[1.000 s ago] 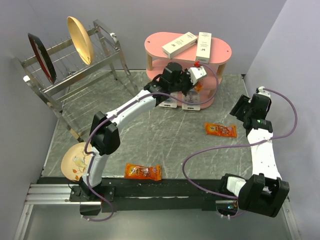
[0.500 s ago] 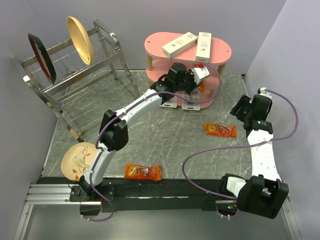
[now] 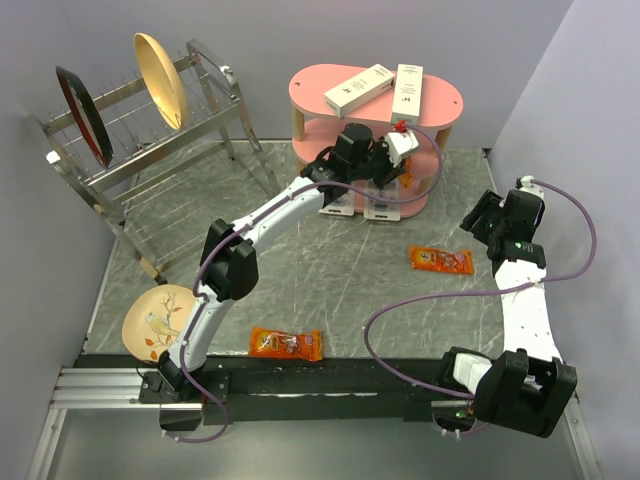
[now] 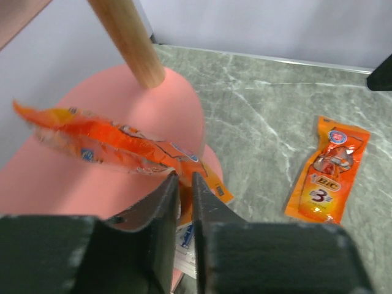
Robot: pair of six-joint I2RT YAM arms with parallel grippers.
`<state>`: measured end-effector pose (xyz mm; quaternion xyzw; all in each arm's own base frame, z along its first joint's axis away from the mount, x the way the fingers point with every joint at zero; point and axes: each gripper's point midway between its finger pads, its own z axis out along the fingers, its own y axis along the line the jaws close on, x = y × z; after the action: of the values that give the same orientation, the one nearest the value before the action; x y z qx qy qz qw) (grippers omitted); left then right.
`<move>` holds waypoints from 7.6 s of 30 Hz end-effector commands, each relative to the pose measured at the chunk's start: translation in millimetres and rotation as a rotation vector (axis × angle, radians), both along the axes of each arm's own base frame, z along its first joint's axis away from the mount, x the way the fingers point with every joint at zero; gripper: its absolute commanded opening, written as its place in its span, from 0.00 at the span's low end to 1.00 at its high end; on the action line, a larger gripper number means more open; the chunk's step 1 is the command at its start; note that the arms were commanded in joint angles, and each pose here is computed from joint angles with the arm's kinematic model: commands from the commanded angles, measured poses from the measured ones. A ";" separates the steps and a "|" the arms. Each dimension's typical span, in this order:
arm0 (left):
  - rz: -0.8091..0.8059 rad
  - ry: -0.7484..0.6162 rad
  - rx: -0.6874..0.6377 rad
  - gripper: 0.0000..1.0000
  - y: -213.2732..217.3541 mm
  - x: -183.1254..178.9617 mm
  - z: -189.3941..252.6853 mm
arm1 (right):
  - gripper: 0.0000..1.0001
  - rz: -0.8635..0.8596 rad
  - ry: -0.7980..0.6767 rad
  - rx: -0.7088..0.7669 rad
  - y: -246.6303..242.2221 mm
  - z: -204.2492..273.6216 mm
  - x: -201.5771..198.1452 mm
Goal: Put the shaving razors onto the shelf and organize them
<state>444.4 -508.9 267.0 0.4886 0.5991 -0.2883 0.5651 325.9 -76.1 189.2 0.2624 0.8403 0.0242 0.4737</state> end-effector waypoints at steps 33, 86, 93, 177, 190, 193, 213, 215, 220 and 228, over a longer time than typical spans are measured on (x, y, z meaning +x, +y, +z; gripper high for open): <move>0.119 -0.091 -0.061 0.76 79.6 -42.7 105.3 | 0.70 -0.002 -0.068 0.010 -1.4 15.6 8.3; 0.402 -0.033 -0.310 0.84 150.2 54.9 157.0 | 0.70 -0.013 -0.071 0.024 -3.6 8.6 10.2; 0.490 -0.076 -0.282 0.76 149.2 56.6 152.1 | 0.70 -0.016 -0.067 0.036 -2.5 5.3 8.9; 0.235 0.218 0.127 0.99 223.2 -149.1 -48.0 | 0.73 1.315 0.343 -0.466 4.5 -98.5 -7.8; 0.288 0.328 0.247 1.00 224.6 -133.6 -89.5 | 0.71 1.695 0.500 -0.520 -13.2 -169.2 -20.9; 0.288 0.356 0.230 0.99 220.0 -133.7 -90.1 | 0.65 1.700 0.515 -0.533 -14.3 -176.3 -29.0; 0.300 0.524 -0.172 1.00 199.6 -158.9 -56.4 | 0.00 1.096 0.157 -0.107 113.9 -22.7 -24.2; 0.316 0.563 -0.192 1.00 202.2 -165.6 -59.3 | 0.13 0.875 0.186 -0.059 114.5 -16.3 -17.3; 0.372 0.542 -0.192 1.00 222.9 -178.2 -52.1 | 0.07 0.518 0.326 0.206 145.7 -38.1 -30.1; 0.388 0.885 -0.310 1.00 201.4 -205.3 -89.1 | 0.67 0.469 0.368 0.504 234.6 -53.7 -49.3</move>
<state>254.7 -290.1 199.7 0.1939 0.7897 -0.3810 0.4400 253.3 126.3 114.5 0.0612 0.9521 0.2228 0.2006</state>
